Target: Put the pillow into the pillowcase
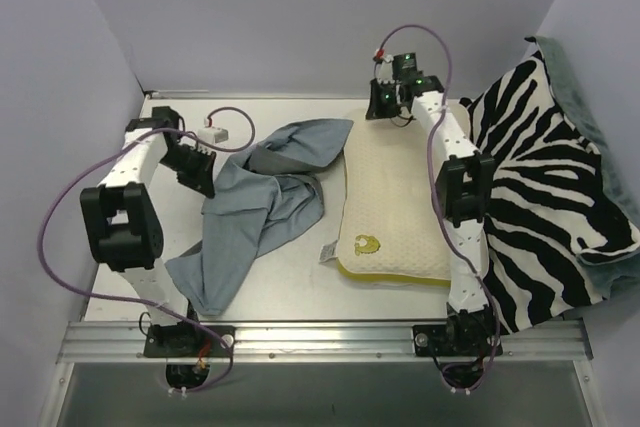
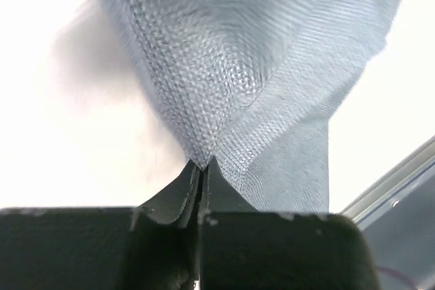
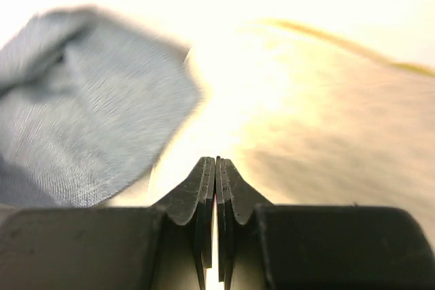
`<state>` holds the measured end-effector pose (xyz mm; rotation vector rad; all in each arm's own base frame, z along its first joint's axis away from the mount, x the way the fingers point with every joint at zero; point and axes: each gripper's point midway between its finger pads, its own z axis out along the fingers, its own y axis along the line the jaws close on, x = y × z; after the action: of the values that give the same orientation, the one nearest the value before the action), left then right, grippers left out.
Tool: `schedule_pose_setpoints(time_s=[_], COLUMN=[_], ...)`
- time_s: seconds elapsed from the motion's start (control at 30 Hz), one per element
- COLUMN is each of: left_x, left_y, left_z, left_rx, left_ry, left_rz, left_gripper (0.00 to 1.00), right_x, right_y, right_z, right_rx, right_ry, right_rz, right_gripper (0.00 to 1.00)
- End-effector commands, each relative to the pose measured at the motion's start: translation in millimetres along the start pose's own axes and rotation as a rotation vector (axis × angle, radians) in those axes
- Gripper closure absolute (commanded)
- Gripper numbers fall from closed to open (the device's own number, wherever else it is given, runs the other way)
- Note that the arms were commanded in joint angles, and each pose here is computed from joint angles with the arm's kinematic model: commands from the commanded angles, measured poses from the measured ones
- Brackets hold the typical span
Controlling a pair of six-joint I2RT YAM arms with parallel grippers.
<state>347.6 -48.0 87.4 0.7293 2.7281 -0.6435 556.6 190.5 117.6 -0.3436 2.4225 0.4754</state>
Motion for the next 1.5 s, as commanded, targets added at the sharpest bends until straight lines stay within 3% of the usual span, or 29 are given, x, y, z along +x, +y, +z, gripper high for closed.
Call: schedule_pose_setpoints(time_s=[0.0,0.07,0.1,0.13,0.23,0.4,0.5,0.53,0.57,0.6,0.63,0.7,0.73,0.87,1.0,1.1,1.13,1.2,1.33,1.47], left_x=[40,63,70,75,43,-78,-150,-161,-199,-213,-220,-254,-253,-262,-253,-243,-237,-233,-199,-151], left_y=[-56,-97,-107,-117,-113,-85,-55,-32,-29,-19,3,11,25,28,50,67,71,80,126,135], left_z=[-54,-59,-59,-61,-69,-87,-74,-38,-57,-47,-8,-7,24,68,94,96,91,73,-17,-36], left_rx=[0.021,0.082,0.101,0.105,0.023,-0.063,-0.099,-0.097,-0.139,-0.148,-0.15,-0.2,-0.195,-0.242,-0.319,-0.364,-0.366,-0.373,-0.36,-0.387], left_ry=[0.013,0.09,0.115,0.129,0.022,-0.259,-0.339,-0.288,-0.377,-0.384,-0.341,-0.408,-0.371,-0.347,-0.32,-0.274,-0.262,-0.279,-0.388,-0.328], left_rz=[0.229,0.386,0.439,0.479,0.474,0.434,0.382,0.302,0.334,0.318,0.264,0.309,0.307,0.372,0.359,0.343,0.32,0.229,-0.067,-0.138], left_gripper=[1.0,0.95,0.79,0.44,0.22,0.2,0.16,0.16,0.16,0.16,0.15,0.15,0.15,0.14,0.16,0.55,0.76,1.0,1.0,1.0], right_x=[-57,-47,-40,-25,15,63,65,64,64,63,64,66,68,80,98,112,113,114,108,111], right_y=[26,47,54,66,94,124,119,117,117,117,120,124,126,132,142,141,141,140,146,169], right_z=[-62,-70,-71,-78,-88,-92,-91,-92,-91,-93,-93,-92,-92,-90,-79,-66,-62,-52,-20,16], right_rx=[-0.055,-0.111,-0.134,-0.177,-0.259,-0.36,-0.345,-0.342,-0.343,-0.344,-0.347,-0.354,-0.356,-0.35,-0.333,-0.309,-0.301,-0.268,-0.213,-0.241], right_ry=[-0.168,-0.133,-0.111,-0.067,0.052,0.173,0.182,0.179,0.181,0.179,0.18,0.187,0.19,0.214,0.255,0.293,0.296,0.296,0.262,0.253], right_rz=[-0.038,-0.057,-0.06,-0.05,-0.014,-0.023,0.014,0.026,0.031,0.035,0.03,0.024,0.017,-0.026,-0.077,-0.078,-0.078,-0.08,-0.13,-0.219], right_gripper=[1.0,0.74,0.6,0.4,0.36,0.35,0.32,0.32,0.31,0.32,0.32,0.31,0.32,0.28,0.23,0.23,0.23,0.23,0.21,0.14])
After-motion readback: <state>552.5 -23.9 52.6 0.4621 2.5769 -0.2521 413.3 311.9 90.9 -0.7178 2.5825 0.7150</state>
